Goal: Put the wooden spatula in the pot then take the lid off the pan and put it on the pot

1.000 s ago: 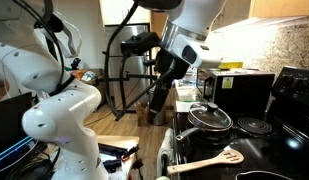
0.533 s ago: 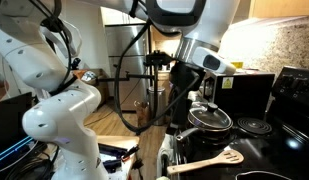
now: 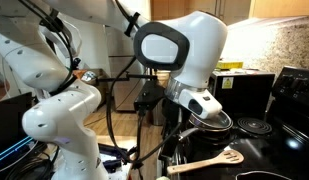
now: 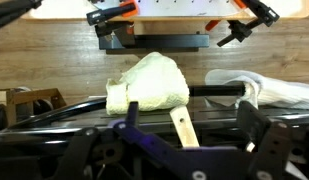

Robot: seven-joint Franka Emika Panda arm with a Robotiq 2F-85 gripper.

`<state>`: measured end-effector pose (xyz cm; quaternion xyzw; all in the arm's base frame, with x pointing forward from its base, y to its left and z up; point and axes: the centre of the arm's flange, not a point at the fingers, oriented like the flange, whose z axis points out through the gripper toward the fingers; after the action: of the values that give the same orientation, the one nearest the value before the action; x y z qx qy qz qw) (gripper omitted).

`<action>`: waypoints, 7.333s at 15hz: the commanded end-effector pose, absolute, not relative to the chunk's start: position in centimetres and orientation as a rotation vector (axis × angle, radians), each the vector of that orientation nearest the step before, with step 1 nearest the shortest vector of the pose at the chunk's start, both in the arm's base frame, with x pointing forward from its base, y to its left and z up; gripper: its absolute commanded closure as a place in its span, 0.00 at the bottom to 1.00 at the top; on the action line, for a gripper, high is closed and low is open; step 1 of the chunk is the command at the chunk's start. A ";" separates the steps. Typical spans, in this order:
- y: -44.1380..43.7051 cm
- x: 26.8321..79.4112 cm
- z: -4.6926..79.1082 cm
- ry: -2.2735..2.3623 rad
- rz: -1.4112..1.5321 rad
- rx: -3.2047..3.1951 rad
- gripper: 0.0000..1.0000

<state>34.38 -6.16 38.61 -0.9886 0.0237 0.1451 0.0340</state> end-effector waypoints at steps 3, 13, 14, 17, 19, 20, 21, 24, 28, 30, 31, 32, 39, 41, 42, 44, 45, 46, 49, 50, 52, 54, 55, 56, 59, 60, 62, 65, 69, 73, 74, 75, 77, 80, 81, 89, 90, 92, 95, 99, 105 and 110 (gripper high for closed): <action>-6.2 34.3 38.0 0.031 0.387 -3.031 0.00; -2.2 36.8 31.9 -0.581 0.431 -2.964 0.00; -2.0 37.0 31.4 -0.614 0.447 -2.955 0.00; -2.3 37.4 30.0 -0.639 0.428 -2.973 0.00; -2.8 37.8 29.3 -0.658 0.398 -2.994 0.00; -3.0 38.0 29.0 -0.664 0.374 -3.010 0.00; -3.2 38.2 28.7 -0.670 0.354 -3.021 0.00; -3.5 38.6 27.9 -0.665 0.336 -3.022 0.00; -4.0 38.5 27.2 -0.654 0.312 -3.026 0.00; -4.4 38.5 27.2 -0.655 0.297 -3.029 0.00; -4.7 38.4 27.4 -0.655 0.295 -3.030 0.00; -5.0 38.3 27.6 -0.646 0.295 -3.029 0.00; -6.0 37.6 27.7 -0.620 0.296 -3.001 0.00; -5.5 37.8 28.0 -0.645 0.306 -2.979 0.00; -5.2 37.6 28.0 -0.667 0.314 -2.970 0.00; -4.8 37.3 28.1 -0.692 0.321 -2.959 0.00; -4.6 37.1 28.0 -0.707 0.333 -2.962 0.00; -4.6 36.8 27.8 -0.720 0.347 -2.982 0.00; -4.1 36.2 27.4 -0.761 0.366 -3.014 0.00; -4.0 36.1 27.3 -0.768 0.369 -3.015 0.00; -3.7 36.1 27.5 -0.790 0.358 -3.048 0.26; -3.7 36.1 27.8 -0.810 0.358 -3.064 0.40; -3.6 36.0 27.9 -0.811 0.359 -3.068 0.46; -3.5 36.0 27.9 -0.816 0.363 -3.069 0.53; -3.5 35.8 28.0 -0.811 0.368 -3.071 0.73; -3.5 35.8 28.0 -0.810 0.367 -3.073 0.78; -3.6 35.8 28.1 -0.805 0.372 -3.078 0.92; -4.1 36.2 29.4 -0.726 0.384 -3.061 0.90; -5.8 36.6 32.4 -0.556 0.406 -3.062 0.90; -8.3 36.5 36.2 -0.419 0.389 -3.103 0.90; -8.9 36.4 37.0 -0.399 0.382 -3.118 0.90; -9.4 36.3 37.8 -0.375 0.382 -3.126 0.90; -10.0 36.2 39.0 -0.332 0.367 -3.132 0.90; -9.2 36.9 40.9 -0.294 0.335 -3.058 0.90; -9.0 37.2 41.5 -0.280 0.317 -3.023 0.90; -11.2 38.6 46.5 -0.341 0.206 -2.783 0.70; -11.5 38.7 46.7 -0.342 0.201 -2.776 0.70; -11.9 39.3 46.4 -0.290 0.239 -2.754 0.93; -13.7 39.6 44.9 -0.013 0.297 -2.771 0.93; -16.7 38.5 43.2 0.262 0.411 -2.731 0.93; -17.0 37.0 42.4 0.216 0.447 -2.677 0.93; -16.9 37.1 41.3 0.491 0.538 -2.584 0.93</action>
<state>36.92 -17.02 41.88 -0.9526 0.1223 0.1763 0.2158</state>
